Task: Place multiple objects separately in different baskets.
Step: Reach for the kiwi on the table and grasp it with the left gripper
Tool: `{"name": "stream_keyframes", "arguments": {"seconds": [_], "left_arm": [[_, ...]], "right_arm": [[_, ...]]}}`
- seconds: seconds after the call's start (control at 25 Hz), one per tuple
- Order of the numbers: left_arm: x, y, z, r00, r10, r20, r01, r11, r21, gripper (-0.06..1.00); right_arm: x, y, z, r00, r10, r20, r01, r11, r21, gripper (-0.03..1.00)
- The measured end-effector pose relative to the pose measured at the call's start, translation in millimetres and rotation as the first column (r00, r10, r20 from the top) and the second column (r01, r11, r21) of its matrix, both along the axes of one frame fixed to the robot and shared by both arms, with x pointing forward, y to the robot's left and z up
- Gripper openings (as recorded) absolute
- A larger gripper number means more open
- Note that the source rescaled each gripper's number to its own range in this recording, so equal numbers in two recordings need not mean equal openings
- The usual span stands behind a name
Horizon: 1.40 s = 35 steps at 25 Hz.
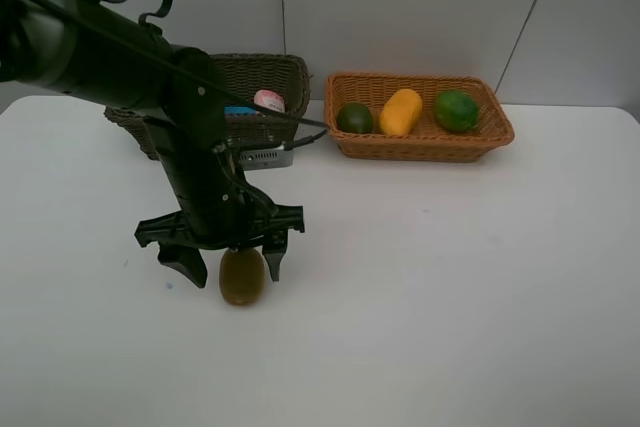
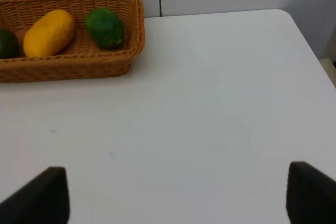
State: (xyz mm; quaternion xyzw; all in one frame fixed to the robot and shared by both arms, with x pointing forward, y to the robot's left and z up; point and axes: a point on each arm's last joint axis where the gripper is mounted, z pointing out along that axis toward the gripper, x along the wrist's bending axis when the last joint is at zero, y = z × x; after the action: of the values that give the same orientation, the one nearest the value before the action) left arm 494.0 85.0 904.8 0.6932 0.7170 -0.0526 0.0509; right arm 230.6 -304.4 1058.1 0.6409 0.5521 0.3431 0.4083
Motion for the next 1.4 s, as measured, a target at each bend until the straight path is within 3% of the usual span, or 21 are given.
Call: {"name": "stream_keyframes", "arguments": {"seconds": [1.4], "left_arm": [[-2,3,-20,1.000,0.007,0.022,-0.007,1.000,0.003,1.00]], "right_arm": [[0,0,0,1.000,0.000,0.000,0.000,1.000,0.000,1.00]]}}
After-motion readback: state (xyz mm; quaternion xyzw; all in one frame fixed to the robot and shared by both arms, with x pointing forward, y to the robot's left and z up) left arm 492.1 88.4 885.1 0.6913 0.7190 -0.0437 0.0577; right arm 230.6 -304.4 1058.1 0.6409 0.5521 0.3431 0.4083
